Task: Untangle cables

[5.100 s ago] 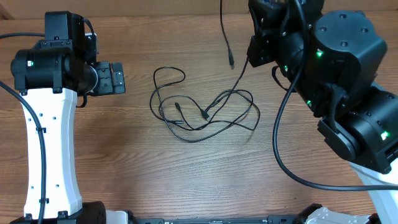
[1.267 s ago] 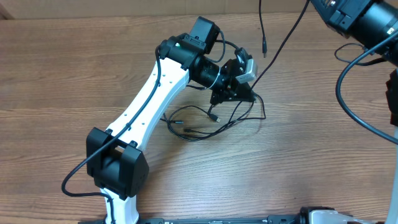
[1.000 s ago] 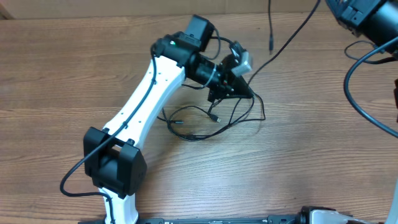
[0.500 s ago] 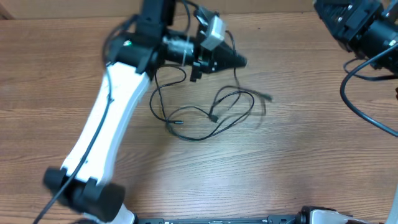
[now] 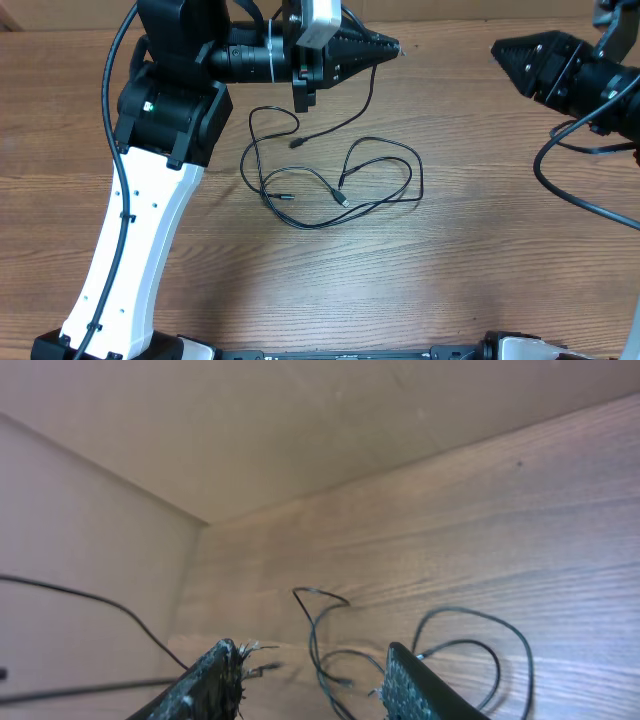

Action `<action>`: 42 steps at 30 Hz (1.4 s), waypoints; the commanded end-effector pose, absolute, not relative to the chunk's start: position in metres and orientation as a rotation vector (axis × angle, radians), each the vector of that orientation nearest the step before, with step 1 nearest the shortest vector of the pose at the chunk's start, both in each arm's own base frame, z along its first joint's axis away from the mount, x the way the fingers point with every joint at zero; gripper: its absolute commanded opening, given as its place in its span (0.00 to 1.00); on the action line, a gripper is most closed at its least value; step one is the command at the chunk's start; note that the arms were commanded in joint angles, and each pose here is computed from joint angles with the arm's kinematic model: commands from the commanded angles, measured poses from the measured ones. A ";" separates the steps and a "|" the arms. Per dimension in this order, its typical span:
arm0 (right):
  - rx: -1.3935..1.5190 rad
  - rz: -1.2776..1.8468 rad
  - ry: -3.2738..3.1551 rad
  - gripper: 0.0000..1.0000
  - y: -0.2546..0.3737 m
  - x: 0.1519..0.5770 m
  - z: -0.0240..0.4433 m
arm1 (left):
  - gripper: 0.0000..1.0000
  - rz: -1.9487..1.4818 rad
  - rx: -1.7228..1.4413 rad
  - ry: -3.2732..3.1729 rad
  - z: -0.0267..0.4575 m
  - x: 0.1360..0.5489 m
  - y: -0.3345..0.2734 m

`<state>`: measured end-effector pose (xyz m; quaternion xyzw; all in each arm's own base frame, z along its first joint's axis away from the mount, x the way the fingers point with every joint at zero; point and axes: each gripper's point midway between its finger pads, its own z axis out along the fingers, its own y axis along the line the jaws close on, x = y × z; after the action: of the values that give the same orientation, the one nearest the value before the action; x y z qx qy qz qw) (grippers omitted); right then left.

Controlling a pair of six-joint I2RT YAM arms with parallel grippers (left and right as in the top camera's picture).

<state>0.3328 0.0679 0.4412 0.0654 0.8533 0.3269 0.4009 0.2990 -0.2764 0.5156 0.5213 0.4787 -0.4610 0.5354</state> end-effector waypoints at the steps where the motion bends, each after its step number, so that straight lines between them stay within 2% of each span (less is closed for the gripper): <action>1: 0.084 0.768 2.159 0.44 0.066 0.328 0.442 | 0.04 -1.068 1.165 1.201 0.518 0.319 -0.258; 8: 0.079 0.706 2.223 0.44 0.061 0.321 0.428 | 0.04 -1.034 0.996 1.340 0.517 0.356 -0.191; 21: 0.088 0.700 2.233 0.45 0.060 0.320 0.425 | 0.04 -0.958 0.650 1.588 0.492 0.389 -0.062; 30: 0.090 0.699 2.237 0.45 0.060 0.320 0.424 | 0.04 -0.899 0.366 1.717 0.473 0.390 0.019; 42: 0.096 0.699 2.248 0.45 0.060 0.318 0.422 | 0.04 -0.890 0.148 1.745 0.470 0.375 0.080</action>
<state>0.3187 0.0617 0.4161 0.0415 0.8842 0.2809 0.3710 0.3807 0.0719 0.4667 0.0842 0.7402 -0.3622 0.5602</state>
